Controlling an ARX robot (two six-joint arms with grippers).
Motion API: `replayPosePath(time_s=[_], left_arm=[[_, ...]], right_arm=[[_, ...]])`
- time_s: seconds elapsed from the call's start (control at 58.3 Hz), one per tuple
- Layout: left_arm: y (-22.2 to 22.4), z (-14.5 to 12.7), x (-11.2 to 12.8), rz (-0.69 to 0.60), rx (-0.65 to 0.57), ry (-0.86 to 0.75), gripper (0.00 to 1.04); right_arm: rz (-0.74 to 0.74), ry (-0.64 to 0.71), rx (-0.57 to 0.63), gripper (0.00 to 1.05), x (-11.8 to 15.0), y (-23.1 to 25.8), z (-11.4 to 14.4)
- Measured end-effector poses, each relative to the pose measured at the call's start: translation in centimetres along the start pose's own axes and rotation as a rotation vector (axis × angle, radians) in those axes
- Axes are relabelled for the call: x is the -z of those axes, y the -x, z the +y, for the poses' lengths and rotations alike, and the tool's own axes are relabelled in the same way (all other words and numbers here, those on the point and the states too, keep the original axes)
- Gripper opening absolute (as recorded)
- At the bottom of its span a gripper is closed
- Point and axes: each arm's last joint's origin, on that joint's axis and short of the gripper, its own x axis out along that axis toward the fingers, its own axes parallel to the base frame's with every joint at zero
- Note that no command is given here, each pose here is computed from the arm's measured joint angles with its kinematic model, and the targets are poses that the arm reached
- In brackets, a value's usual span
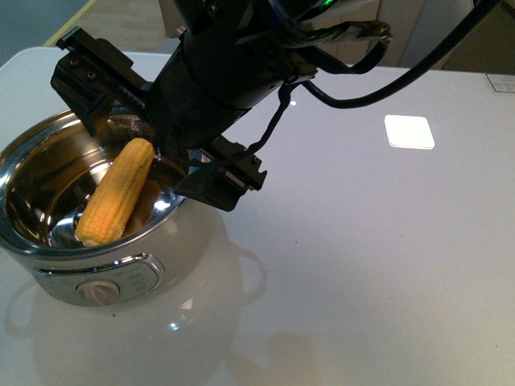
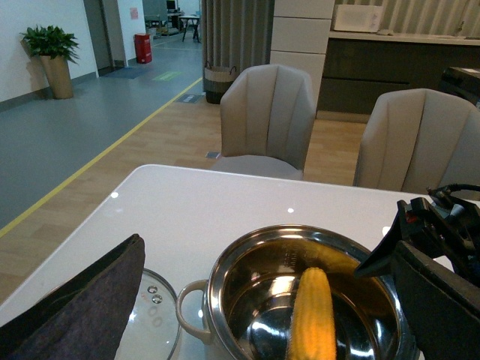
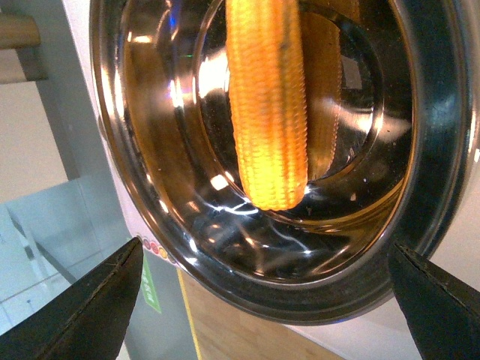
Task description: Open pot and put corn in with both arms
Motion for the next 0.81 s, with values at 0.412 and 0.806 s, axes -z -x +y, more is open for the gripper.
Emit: replayPosePath(time_s=[0.412,0.806], left_arm=[[0.0,0.0,0.0,0.0,0.0,0.0,0.98],[0.0,0.0,0.0,0.0,0.0,0.0,0.98]], right_arm=[[-0.23,-0.055,-0.125,0.96,-2.4,10.1,-1.9],[-0.506,0.098,0.039,0.96,-1.7,22.3,-8.7]])
